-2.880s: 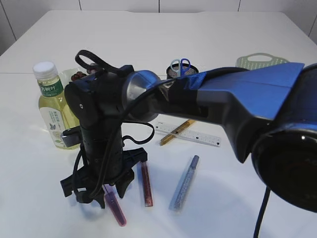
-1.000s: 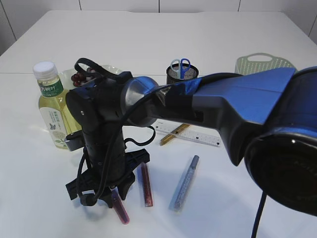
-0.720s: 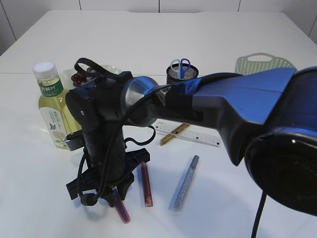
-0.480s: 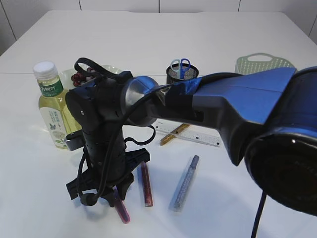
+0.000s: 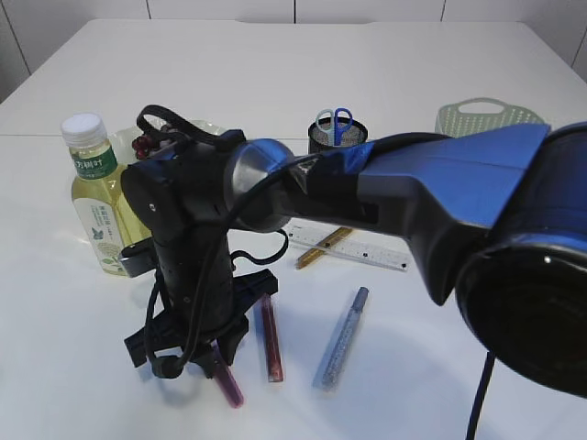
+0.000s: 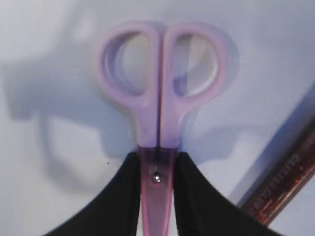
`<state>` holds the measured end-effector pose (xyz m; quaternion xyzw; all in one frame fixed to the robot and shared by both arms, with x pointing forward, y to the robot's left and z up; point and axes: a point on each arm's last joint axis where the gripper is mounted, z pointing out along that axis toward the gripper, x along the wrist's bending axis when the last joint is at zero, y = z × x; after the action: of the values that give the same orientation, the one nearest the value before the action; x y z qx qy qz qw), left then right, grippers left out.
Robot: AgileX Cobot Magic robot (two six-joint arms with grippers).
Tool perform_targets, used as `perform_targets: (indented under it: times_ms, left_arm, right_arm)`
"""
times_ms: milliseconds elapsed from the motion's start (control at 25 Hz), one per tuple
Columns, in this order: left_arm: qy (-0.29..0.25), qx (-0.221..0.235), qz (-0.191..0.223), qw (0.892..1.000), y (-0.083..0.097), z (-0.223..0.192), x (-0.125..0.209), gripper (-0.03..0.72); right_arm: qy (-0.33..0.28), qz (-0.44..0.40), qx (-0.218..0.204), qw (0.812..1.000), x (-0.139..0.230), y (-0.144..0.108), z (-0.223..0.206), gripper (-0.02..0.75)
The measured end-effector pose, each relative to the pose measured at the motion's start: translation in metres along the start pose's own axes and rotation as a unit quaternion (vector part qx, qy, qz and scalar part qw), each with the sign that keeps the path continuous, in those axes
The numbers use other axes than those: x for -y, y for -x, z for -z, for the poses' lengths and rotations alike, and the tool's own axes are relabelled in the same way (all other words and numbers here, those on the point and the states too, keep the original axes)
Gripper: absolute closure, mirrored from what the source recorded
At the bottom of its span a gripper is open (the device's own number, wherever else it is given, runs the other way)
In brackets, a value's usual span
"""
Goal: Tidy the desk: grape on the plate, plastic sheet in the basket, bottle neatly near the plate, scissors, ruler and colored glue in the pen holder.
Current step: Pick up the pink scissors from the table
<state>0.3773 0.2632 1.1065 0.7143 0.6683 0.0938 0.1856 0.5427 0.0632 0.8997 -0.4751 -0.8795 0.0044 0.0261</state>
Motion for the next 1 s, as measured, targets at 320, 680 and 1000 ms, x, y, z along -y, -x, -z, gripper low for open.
perform_targets:
  times_ms: [320,680,1000]
  left_arm:
    - [0.0,0.0,0.0,1.0,0.0,0.0,0.0,0.183]
    - [0.0,0.0,0.0,1.0,0.0,0.0,0.0,0.183]
    - [0.0,0.0,0.0,1.0,0.0,0.0,0.0,0.183]
  right_arm:
    - [0.025,0.016,-0.001,1.0,0.001,0.0,0.023,0.568]
    - [0.05,0.046,0.0,0.998,0.005,0.001,0.048,0.568]
    - [0.058,0.063,0.04,0.996,0.023,0.011,0.068,0.568]
